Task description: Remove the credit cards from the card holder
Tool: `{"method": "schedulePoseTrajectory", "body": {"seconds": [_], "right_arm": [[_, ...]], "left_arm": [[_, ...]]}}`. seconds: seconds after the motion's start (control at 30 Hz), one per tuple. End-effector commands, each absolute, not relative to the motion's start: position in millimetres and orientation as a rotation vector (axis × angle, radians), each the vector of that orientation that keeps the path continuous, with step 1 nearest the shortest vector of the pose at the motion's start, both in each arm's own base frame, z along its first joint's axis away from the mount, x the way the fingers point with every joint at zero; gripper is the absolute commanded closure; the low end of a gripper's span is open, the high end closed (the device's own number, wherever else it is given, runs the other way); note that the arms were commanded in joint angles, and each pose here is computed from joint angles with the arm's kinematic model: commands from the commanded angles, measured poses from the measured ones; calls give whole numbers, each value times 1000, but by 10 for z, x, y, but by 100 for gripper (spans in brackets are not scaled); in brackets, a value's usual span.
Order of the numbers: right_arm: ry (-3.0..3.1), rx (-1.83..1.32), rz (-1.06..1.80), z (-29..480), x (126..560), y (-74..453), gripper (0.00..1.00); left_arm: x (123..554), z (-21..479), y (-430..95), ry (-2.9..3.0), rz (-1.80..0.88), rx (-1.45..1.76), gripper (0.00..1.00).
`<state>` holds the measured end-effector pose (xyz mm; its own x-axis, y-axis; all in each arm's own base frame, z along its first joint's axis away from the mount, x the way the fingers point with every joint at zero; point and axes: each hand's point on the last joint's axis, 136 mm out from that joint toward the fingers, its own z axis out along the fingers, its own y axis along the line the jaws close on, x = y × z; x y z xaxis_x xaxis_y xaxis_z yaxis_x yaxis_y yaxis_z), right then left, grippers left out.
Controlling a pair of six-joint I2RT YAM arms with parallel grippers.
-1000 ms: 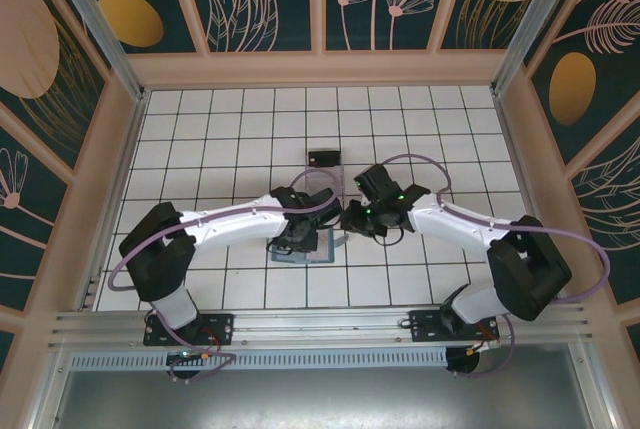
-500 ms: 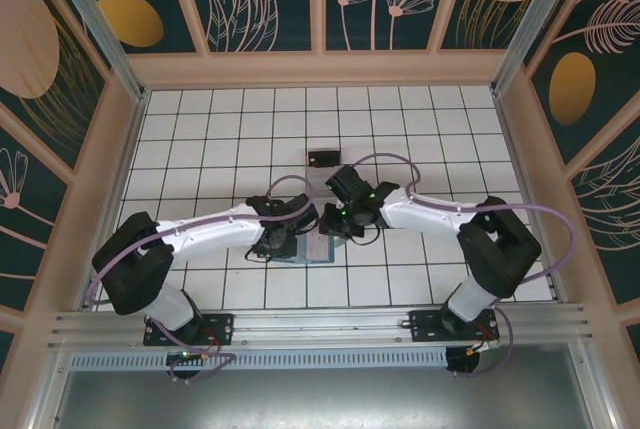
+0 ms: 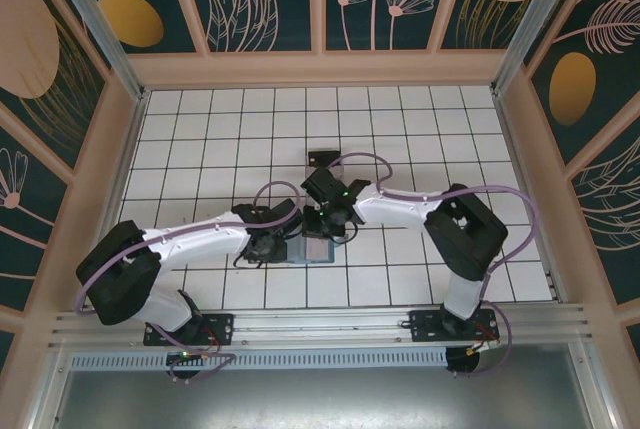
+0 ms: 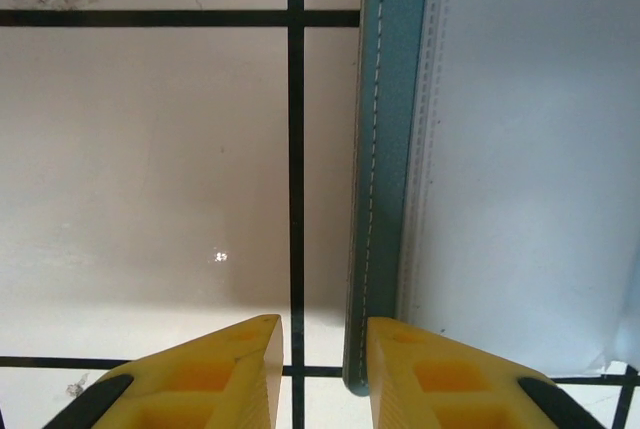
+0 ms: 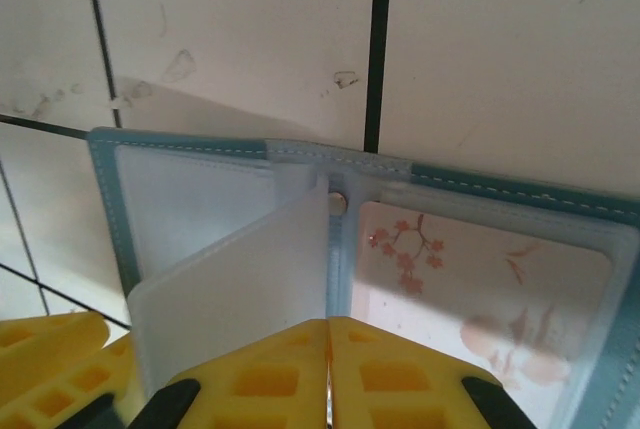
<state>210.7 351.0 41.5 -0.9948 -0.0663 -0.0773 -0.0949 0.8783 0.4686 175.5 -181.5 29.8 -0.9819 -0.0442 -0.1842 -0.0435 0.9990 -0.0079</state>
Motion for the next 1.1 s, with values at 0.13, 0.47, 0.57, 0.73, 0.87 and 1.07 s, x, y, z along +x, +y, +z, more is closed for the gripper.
{"method": "schedulePoseTrajectory", "body": {"seconds": [0.13,0.47,0.57,0.73,0.87,1.07], "right_arm": [[2998,-158,793,418,2076,3747,91],[2997,-184,819,418,2075,3877,91],[3012,-189,822,340,2055,3897,91],[3015,-203,855,261,2043,4002,91],[3033,-215,860,158,2021,4048,91],[3057,-211,852,4,1993,4029,91]], "left_arm": [[1796,412,-1776,2919,-43,-81,70],[1885,626,-1680,2856,-42,-123,70],[1886,632,-1689,2856,-54,-123,70],[1897,655,-1732,2846,-95,-124,69],[1899,643,-1807,2847,-153,-118,70],[1851,482,-2032,2878,-330,-125,70]]}}
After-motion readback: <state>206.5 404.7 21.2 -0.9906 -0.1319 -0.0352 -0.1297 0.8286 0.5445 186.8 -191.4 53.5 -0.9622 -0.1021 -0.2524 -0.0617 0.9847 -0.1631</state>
